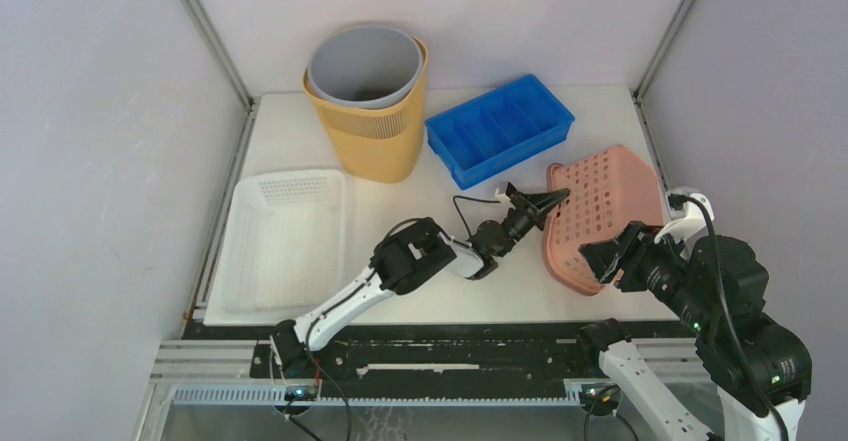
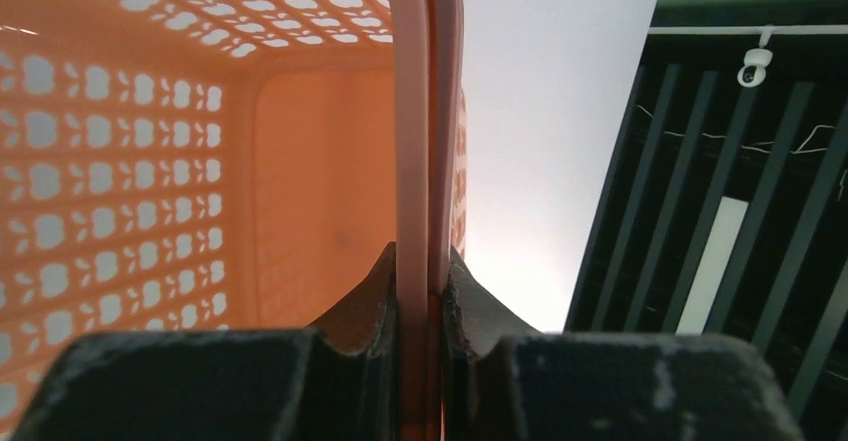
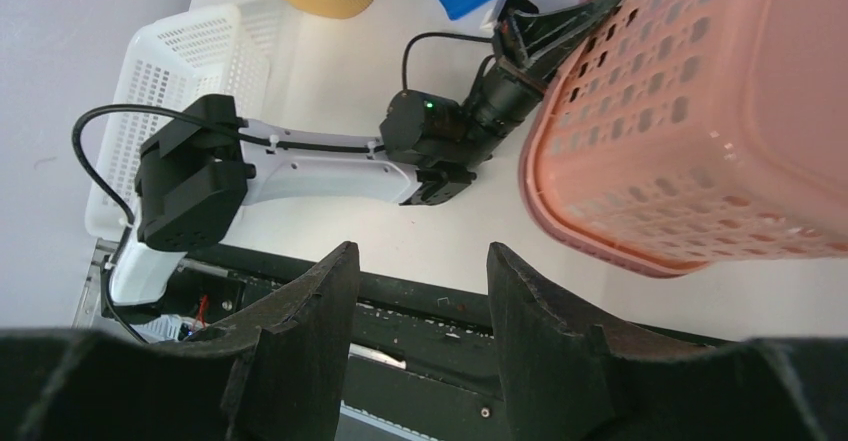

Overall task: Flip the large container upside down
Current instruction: Turn the container upside down at the center of the board.

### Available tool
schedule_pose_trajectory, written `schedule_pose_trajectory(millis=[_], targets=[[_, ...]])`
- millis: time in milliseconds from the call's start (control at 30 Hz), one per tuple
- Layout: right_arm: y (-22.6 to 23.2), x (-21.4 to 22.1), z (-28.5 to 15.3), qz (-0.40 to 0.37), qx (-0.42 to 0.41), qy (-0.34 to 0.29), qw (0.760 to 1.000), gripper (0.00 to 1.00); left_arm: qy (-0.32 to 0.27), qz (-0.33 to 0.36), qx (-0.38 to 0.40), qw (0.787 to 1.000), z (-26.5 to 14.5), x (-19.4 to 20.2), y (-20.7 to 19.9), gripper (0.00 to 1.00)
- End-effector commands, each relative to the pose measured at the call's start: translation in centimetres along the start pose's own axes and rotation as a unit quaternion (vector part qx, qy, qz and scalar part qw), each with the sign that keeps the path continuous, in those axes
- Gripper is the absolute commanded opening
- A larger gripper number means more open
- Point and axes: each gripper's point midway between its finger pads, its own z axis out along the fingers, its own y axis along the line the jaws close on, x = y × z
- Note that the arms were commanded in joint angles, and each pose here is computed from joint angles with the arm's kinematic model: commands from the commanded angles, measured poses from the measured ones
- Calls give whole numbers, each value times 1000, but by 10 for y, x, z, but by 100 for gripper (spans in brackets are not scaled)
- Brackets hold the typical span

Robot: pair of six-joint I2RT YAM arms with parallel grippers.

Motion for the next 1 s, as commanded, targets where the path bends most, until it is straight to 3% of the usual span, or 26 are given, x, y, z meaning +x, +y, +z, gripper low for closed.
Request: schedule_pose_trajectory(millis=[0, 100, 367, 500, 567, 633, 767, 833, 967], targets=[[3, -6, 0, -8, -8, -13, 1000, 58, 24, 9, -18, 1000, -9, 11, -17, 6], [2, -5, 2, -9, -8, -13, 1000, 58, 22, 38, -51, 998, -24, 2, -13, 12], [4, 1, 17, -6, -18, 2, 1000, 59, 5, 107, -106, 989, -52, -24, -21, 42], [1, 7, 25, -2, -14, 10, 1000, 59, -4, 130, -164, 978, -68, -38, -7, 53], [-1, 11, 30, -2, -14, 15, 1000, 59, -6, 144, -189, 971, -74, -42, -3, 66], [-4, 17, 36, -1, -12, 24, 1000, 59, -5, 166, -222, 961, -81, -46, 1, 68], [-5, 23, 45, 0, -14, 32, 999, 59, 1, 224, -299, 927, -96, -53, 7, 69], [-6, 25, 49, 1, -14, 37, 999, 59, 7, 263, -350, 899, -106, -56, 11, 70], [-7, 31, 62, 3, -19, 48, 999, 59, 40, 357, -468, 807, -126, -68, 23, 71]])
